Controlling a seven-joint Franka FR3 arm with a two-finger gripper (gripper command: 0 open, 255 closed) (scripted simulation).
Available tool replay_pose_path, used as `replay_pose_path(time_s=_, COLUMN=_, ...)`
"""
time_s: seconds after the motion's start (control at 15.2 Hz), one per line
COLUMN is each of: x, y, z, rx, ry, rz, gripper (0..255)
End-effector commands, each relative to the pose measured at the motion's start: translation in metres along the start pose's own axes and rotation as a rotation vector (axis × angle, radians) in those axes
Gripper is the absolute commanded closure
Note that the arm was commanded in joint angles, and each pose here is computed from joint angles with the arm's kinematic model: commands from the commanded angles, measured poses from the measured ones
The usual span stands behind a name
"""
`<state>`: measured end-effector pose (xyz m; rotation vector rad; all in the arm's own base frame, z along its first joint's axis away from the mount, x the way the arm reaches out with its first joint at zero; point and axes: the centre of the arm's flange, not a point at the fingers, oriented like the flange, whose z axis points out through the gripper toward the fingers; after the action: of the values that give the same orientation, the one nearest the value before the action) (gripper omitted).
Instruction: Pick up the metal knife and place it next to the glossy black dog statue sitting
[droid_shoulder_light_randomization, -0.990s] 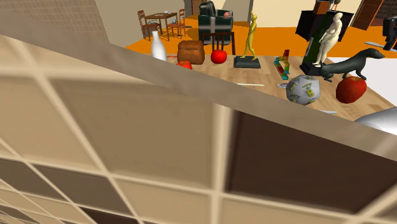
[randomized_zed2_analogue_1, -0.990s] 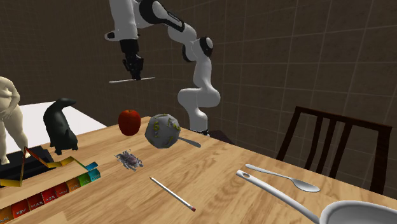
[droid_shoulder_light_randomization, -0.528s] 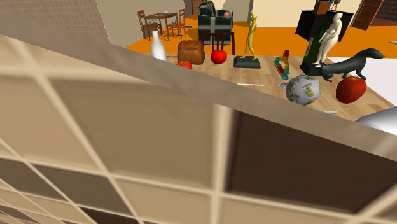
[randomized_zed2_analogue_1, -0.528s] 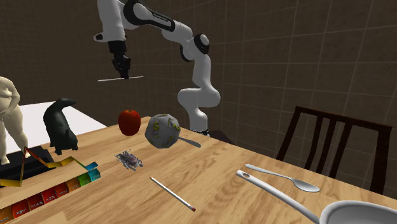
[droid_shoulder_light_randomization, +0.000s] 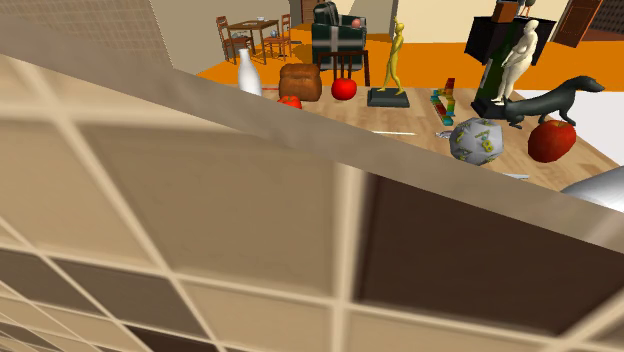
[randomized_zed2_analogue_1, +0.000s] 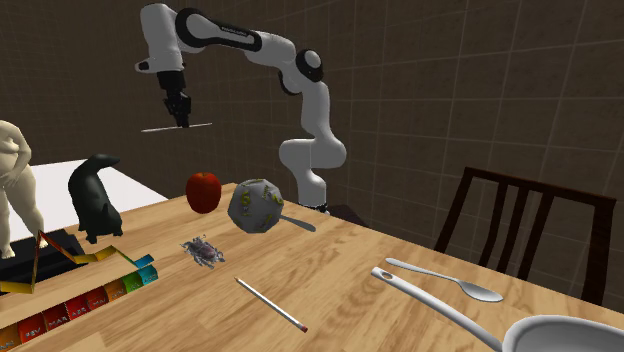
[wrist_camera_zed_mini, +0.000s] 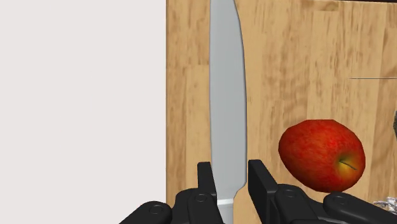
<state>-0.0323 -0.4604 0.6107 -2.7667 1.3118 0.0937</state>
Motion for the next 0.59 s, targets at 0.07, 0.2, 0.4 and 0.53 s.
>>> replay_pose_path(time_s=0.07, x=0.001, y=0.001, z=0.016, rx=0.000, ry=0.000, rz=0.000, gripper=255)
replay_pose_path(time_s=0.2, x=0.002, y=0.001, z=0.026, rx=0.000, ry=0.000, rz=0.000, gripper=255)
replay_pose_path(time_s=0.4, x=0.004, y=0.002, z=0.042, rx=0.000, ry=0.000, rz=0.000, gripper=255)
replay_pose_path(time_s=0.53, x=0.005, y=0.002, z=0.052, rx=0.000, ry=0.000, rz=0.000, gripper=255)
